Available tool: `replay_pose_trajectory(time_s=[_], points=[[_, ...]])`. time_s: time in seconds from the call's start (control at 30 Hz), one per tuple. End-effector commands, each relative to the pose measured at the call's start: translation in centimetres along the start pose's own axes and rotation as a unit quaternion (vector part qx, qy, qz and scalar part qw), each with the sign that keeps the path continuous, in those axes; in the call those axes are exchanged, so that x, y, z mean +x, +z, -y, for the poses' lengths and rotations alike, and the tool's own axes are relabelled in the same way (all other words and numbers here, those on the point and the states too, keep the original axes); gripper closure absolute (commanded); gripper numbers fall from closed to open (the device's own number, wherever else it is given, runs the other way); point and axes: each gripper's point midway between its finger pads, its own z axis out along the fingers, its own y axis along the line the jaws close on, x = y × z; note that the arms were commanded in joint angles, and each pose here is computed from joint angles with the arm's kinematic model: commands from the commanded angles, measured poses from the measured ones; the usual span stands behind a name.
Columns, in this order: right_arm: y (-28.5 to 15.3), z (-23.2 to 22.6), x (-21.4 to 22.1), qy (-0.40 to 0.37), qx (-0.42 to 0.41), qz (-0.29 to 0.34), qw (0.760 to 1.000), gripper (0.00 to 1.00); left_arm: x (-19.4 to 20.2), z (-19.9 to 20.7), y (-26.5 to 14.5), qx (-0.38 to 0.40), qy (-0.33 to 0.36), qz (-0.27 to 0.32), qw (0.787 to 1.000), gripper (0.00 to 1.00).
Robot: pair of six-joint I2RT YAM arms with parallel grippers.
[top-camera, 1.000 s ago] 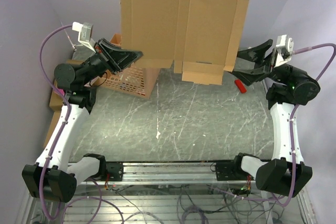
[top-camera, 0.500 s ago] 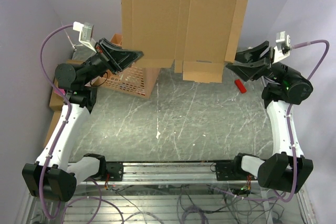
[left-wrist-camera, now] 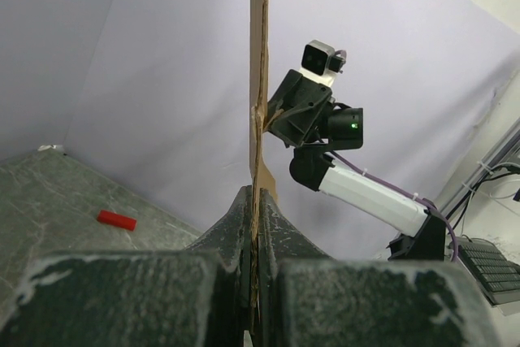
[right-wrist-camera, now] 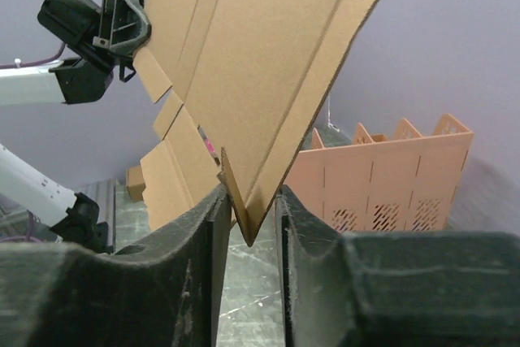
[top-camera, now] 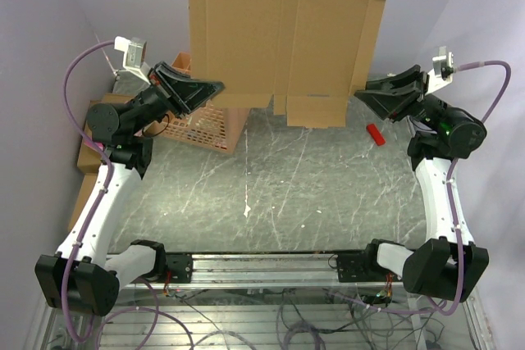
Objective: Fold the paper box
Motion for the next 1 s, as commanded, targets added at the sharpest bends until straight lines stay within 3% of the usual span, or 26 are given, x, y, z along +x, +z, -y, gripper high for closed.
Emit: replay_pose_trajectory(time_s=[0.0,0.3,0.53,0.67,0.73,0.83,0.97], points=[[0.1,0.1,-0.4,0.002,0.011,0.012,1.0,0.76,-0.4,1.5,0.0,0.024,0.013,0.011,1.0,0.93],[0.1,0.3,-0.3,0.019,0.017,0.013,1.0,1.0,-0.4,1.7,0.1,0.031,0.009,0.013,0.999,0.93],[0.0,0.7,-0.1,0.03,0.022,0.007,0.999,1.0,-0.5,2.1,0.1,0.038,0.01,0.017,0.999,0.93],[-0.4,1.3,0.5,0.017,0.033,-0.014,0.999,0.53,-1.3,1.9,0.2,0.033,0.012,0.04,0.999,0.93],[-1.0,1.7,1.3,0.019,0.045,-0.03,0.998,0.39,-2.0,2.0,0.3,0.028,0.013,0.058,0.998,0.93],[-2.3,2.2,2.7,0.007,0.058,-0.051,0.997,0.3,-3.5,2.0,0.4,0.021,0.023,0.092,0.995,0.93],[-3.4,1.8,5.1,0.008,0.064,-0.073,0.995,0.3,-5.3,2.4,0.6,0.034,0.027,0.137,0.99,0.93]])
